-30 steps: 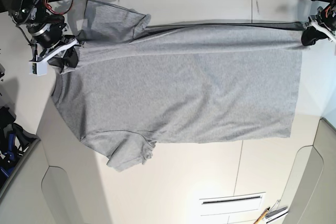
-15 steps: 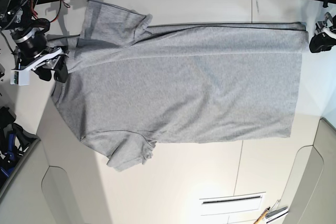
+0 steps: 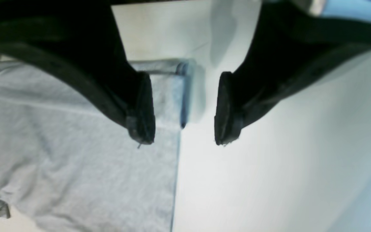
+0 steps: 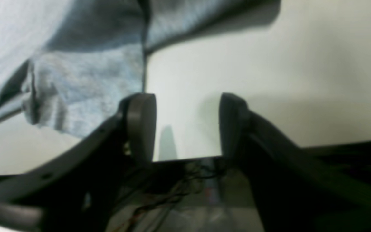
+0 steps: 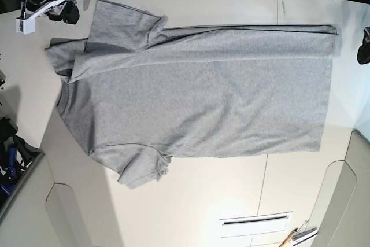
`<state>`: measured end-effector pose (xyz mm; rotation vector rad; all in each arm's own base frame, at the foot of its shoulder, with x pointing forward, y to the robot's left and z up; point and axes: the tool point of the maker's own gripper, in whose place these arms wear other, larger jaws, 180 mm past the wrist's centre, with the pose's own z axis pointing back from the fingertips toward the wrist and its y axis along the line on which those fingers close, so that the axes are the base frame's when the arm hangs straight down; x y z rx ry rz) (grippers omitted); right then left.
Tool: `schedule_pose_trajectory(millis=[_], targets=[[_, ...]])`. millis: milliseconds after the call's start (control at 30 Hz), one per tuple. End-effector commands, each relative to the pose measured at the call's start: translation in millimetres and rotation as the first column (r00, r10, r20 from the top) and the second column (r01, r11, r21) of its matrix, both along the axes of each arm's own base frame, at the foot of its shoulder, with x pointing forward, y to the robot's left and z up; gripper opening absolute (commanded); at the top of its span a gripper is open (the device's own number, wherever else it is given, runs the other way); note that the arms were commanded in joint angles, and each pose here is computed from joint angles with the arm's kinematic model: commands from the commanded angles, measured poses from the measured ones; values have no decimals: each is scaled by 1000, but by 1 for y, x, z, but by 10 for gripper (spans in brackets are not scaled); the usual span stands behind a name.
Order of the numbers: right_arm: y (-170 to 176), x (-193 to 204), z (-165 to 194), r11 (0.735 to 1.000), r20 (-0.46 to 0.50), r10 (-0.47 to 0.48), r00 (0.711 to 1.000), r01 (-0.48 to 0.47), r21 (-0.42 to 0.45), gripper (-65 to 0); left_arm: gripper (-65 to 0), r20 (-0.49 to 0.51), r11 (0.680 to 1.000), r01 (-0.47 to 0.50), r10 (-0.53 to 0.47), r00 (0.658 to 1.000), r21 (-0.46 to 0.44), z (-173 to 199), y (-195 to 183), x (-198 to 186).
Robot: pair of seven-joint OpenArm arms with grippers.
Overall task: Fold the T-shirt properly
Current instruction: 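Lift and pull the shirt edge with both grippers to straighten it, then regrasp the shirt edge with the right gripper near the sleeve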
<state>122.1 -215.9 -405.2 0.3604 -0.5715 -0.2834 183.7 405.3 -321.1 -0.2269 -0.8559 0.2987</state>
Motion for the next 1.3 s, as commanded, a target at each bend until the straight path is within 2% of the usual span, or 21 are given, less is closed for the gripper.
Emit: schedule_pose_trajectory(millis=[0,167,333,500,567,700,900,1100,1267], targets=[[1,3,3,1000,26,5,1000,-6,21,-339,-318,39,999,24,-25,999,26,15,3,8],[31,-3,-17,991,-13,52,999,-50,127,-339,-318,39,999,24,-25,999,26,15,3,8],[72,-10,-26,969,-46,153,987,-140,202,-340,-318,39,999,24,-25,999,26,15,3,7],[91,-15,-28,955,-56,205,977,-187,231,-345,-318,32,999,26,-27,999,25,14,3,7],[90,-14,-28,955,-54,204,977,-187,230,-416,-318,27,999,27,-28,999,24,14,2,6],[92,-10,-25,952,-33,217,976,-204,228,-650,-318,28,999,27,-28,999,24,14,2,6],[98,31,-1,942,100,221,970,-239,237,-650,-319,29,999,27,-28,999,24,14,2,6],[110,100,37,923,305,256,917,-325,205,-650,-319,29,999,27,-28,999,24,14,2,6],[136,149,63,901,417,346,840,-422,102,-650,-319,29,999,27,-28,999,24,14,2,6]])
